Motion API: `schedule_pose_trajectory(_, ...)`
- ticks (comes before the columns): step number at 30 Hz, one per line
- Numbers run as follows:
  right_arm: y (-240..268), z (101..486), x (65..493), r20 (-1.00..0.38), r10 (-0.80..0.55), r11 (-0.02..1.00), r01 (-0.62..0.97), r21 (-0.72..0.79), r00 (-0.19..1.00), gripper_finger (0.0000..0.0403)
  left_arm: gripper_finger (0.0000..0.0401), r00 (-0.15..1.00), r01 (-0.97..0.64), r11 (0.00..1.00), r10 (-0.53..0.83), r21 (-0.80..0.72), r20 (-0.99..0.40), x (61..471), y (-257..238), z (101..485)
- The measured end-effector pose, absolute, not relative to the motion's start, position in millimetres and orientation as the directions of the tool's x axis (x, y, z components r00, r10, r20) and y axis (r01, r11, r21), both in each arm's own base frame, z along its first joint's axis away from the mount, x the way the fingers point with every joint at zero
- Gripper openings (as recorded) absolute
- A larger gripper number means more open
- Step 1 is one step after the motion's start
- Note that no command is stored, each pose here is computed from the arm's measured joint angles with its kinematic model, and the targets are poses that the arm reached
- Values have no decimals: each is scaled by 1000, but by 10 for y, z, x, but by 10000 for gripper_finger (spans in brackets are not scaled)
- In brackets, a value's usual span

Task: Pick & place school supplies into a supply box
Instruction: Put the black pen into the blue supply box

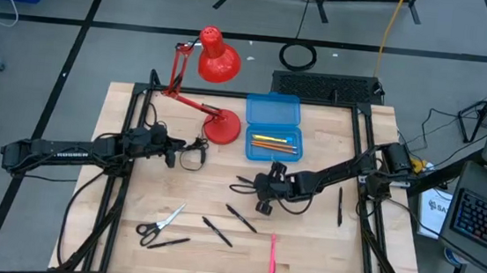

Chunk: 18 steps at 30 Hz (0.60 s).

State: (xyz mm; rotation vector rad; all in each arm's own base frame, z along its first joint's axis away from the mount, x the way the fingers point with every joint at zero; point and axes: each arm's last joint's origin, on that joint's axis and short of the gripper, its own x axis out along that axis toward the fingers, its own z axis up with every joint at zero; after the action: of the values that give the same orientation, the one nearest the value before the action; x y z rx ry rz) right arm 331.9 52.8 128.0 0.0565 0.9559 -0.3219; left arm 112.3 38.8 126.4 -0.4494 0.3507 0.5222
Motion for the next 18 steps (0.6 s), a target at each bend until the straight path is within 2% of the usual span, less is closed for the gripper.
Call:
schedule_pose_trajectory(7,478,1416,3310,-774,-293,943,303,-138,561,12,31,812,-547,774,397,-319,-428,1123,388,1264)
schedule_pose_trajectory(12,444,1669,3275,-721,-316,941,303,-153,617,12,31,812,-546,775,397,-318,-428,1123,388,1264)
schedule_pose_trajectory(18,322,1984,3196,-644,-388,921,307,-240,660,12,31,812,-546,775,397,-317,-428,1123,388,1264)
